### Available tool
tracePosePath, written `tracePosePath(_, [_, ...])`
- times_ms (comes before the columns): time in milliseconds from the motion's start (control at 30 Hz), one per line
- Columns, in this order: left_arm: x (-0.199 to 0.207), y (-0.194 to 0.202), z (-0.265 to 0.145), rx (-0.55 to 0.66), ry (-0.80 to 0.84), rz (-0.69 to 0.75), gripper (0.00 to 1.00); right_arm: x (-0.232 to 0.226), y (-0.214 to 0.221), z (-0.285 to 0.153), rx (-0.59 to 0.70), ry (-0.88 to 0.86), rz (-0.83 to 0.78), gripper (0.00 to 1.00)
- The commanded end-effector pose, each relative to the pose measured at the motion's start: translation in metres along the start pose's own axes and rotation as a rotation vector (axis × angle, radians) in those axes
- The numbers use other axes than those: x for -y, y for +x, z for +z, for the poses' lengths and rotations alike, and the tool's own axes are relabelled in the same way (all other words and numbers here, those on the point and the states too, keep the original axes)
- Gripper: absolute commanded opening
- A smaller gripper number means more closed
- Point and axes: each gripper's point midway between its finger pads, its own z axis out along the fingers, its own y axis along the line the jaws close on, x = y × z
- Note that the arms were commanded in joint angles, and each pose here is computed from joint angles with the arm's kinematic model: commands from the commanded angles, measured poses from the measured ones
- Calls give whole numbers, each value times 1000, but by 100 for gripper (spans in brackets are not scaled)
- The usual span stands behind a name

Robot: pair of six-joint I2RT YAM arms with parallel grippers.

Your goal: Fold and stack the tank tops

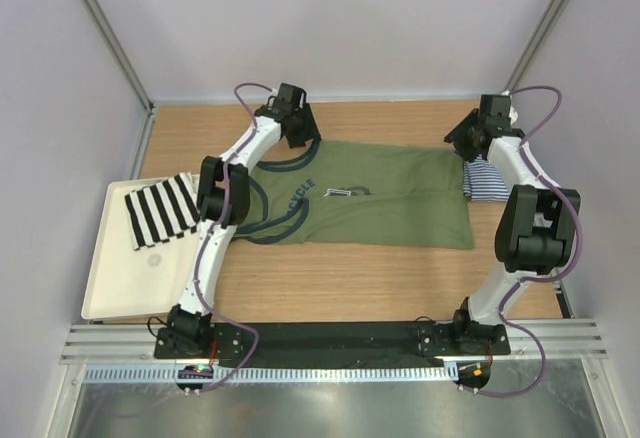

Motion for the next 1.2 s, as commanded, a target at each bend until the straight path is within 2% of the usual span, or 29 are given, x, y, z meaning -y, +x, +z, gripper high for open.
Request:
tracePosePath(0, [16,-12,0,39,44,-30,52,-14,-19,-12,72,-63,-19,48])
tracePosePath(67, [19,-12,3,37,61,-48,49,-14,-20,-9,78,-58,-24,48])
tracePosePath(133, [22,-6,7,13,88,-61,37,-12,-21,-3,74,-47,-37,48])
tracePosePath(167, [26,-6,8,15,108,-73,30,-11,-20,-1,71,-42,-42,48])
tracePosePath(200, [30,-3,7,-3,131,-78,15,-12,-22,0,71,-42,-54,48])
tracePosePath(267, [31,-4,7,-5,146,-75,1,-9,-19,7,60,-33,-61,48])
tracePosePath(533, [-15,-17,-12,31,78,-102,0,-7,-23,31,40,-11,-117,48])
tracePosePath(600, [-22,-19,-16,31,72,-95,0,-8,-25,41,30,-3,-124,52])
tracePosePath(733, [-23,-18,-17,11,93,-85,0,-2,-34,55,52,47,-139,57])
tracePosePath(833, [-22,-19,-18,10,94,-80,0,7,-38,68,45,107,-158,53])
tracePosePath(933, [-22,-20,-18,13,93,-72,5,10,-33,84,9,122,-157,44])
tracePosePath(967, [-17,-22,-21,14,113,-68,22,9,-30,89,-2,114,-155,44])
tracePosePath(1067, [-13,-25,-22,9,122,-56,56,4,-41,100,27,112,-150,48])
tracePosePath(1167, [-11,-31,-25,24,115,-50,62,0,-46,109,27,108,-161,51])
